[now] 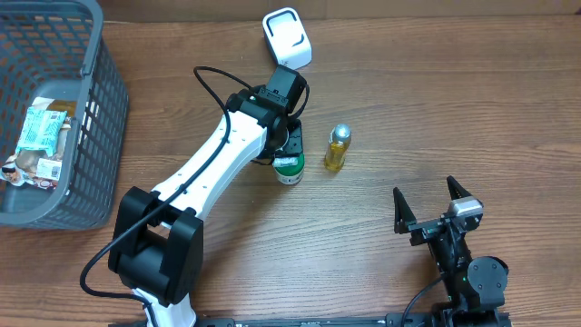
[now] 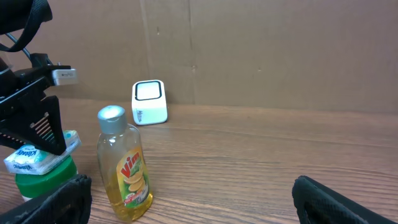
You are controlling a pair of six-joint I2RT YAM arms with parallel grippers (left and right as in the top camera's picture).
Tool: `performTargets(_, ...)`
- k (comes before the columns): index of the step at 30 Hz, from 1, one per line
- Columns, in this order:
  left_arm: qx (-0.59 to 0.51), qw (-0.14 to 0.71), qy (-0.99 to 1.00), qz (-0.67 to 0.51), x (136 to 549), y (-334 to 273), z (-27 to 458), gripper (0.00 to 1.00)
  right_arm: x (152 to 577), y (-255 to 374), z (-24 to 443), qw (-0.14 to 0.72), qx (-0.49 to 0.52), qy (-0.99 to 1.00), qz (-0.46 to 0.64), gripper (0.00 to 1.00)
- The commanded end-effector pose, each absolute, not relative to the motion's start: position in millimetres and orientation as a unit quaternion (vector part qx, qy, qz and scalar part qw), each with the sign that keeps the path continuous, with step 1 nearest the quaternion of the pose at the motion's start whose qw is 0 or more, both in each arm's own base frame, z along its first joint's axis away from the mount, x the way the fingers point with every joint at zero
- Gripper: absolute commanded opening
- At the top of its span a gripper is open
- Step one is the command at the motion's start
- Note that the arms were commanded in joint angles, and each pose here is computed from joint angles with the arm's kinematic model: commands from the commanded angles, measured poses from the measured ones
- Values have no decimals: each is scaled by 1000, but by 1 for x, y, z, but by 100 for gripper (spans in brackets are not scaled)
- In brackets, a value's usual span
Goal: Scan the item barcode
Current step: 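Lower the tub onto the table beside the yellow bottle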
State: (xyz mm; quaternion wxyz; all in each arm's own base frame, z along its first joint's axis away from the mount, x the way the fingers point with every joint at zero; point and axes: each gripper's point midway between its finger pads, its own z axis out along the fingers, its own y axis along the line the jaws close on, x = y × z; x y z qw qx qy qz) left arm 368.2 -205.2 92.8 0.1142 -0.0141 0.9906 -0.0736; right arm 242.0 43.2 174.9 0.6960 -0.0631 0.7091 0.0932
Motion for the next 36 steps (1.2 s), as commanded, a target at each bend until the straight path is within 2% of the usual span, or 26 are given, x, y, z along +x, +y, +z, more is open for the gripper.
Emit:
performTargets(1,3,137,987,-85,377,-208,111,37,243,41,172,697,-62,709,87,100)
performTargets(20,-5,95,995,-36,377,-143,104,37,243,41,172,697,-62,709,87,100)
performTargets(29,5,89,996,-9,364,-145,78,37,243,41,172,697,-62,709,87,100)
performTargets(36,18,74,995,-61,354,-171,66,37,243,41,172,697,-62,709,87,100)
